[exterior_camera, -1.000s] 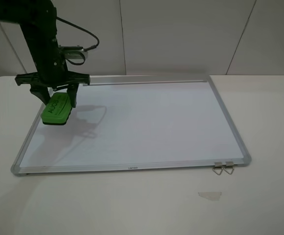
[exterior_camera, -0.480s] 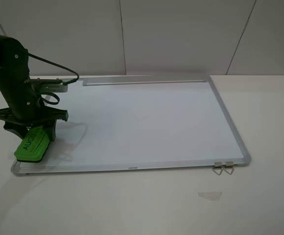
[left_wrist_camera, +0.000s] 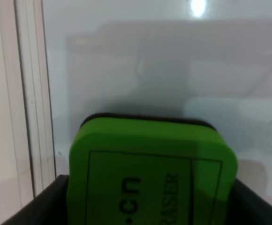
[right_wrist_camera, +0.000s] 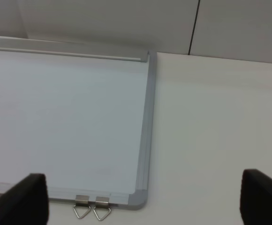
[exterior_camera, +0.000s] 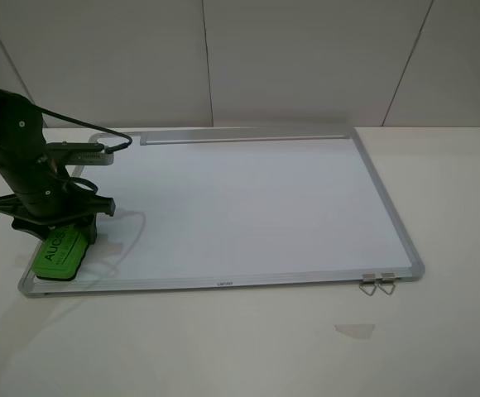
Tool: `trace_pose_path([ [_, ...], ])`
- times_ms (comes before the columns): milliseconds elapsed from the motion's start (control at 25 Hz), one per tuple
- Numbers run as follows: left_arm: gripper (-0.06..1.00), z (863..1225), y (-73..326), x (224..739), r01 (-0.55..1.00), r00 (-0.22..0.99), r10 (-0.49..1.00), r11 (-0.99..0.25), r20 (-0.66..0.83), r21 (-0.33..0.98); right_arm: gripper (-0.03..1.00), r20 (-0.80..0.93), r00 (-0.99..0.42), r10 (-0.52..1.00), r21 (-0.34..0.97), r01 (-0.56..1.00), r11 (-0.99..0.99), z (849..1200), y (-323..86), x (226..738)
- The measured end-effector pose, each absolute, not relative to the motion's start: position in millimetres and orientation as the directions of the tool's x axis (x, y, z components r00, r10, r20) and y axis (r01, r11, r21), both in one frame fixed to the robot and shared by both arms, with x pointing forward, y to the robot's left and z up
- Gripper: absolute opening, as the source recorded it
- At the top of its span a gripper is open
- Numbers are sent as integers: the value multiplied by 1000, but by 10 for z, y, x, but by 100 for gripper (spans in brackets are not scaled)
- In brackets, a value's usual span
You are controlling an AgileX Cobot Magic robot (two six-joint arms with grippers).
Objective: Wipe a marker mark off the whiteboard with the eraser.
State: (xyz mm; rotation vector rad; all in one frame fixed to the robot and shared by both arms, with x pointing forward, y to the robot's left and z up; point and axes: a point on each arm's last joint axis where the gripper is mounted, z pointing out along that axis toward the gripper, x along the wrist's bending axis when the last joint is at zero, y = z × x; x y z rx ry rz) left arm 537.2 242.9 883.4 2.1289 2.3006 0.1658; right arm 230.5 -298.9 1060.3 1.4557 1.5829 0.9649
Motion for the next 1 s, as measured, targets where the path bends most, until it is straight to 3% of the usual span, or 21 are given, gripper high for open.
trace_pose_path([
  [160,70,8834,2436,5358,992,-111,991,106,76,67,81,-43,-56,997,906,419,62,10603,-2989,2305],
  [520,71,8978,2455,5322,994,-111,988,109,103,26,81,-43,-56,997,906,419,62,10603,-2989,2305],
  [840,71,9677,2594,5514,997,-22,990,33,141,-77,81,-43,-56,997,906,419,62,10603,-2989,2305],
  [1000,71,9888,2797,5496,985,10,999,-3,41,-171,81,-43,-56,997,906,419,62,10603,-2989,2305],
])
